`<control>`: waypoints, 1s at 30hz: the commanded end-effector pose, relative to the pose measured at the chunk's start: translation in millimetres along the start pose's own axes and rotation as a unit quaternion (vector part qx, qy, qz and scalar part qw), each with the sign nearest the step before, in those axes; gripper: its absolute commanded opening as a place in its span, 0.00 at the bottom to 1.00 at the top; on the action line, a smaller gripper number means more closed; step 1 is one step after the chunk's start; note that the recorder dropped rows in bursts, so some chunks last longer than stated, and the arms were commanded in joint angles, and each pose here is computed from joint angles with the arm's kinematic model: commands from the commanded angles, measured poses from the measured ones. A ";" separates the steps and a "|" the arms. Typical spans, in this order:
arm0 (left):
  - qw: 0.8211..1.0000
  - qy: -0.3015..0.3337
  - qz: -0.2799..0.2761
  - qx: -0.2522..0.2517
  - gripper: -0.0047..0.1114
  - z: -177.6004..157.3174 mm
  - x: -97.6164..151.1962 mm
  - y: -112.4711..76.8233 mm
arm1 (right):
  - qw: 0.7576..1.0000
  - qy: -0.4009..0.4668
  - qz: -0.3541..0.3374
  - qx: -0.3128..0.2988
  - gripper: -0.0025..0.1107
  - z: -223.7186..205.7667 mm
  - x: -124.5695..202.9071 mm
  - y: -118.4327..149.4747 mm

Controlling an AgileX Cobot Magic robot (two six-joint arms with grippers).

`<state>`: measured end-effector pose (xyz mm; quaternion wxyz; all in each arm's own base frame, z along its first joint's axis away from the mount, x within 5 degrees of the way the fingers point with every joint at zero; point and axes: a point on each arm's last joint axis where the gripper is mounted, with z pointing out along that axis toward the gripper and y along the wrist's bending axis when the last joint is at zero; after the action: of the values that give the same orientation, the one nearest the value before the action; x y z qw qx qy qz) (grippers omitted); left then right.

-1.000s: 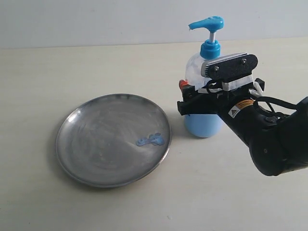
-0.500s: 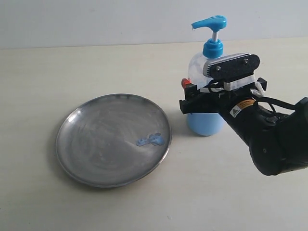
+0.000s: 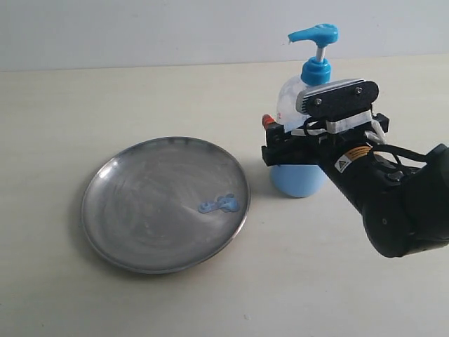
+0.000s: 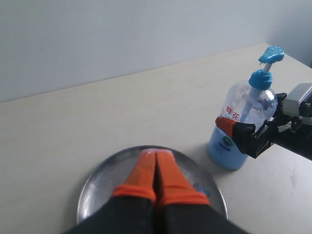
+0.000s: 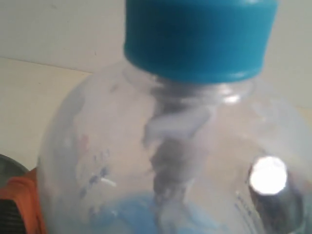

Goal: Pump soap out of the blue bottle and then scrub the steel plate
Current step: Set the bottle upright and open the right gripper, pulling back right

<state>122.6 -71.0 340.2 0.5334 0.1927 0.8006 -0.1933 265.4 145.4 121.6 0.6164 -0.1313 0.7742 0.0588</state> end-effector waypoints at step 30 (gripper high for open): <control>0.999 -0.024 0.018 -0.023 0.04 9.4 16.2 6.7 | 0.999 -0.046 -0.007 -0.019 0.91 -27.3 -61.8 -5.9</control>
<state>127.4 -69.5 322.8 0.5528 0.1913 0.7922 -0.1739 255.8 142.5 181.9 0.6467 -0.1416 0.7456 0.0757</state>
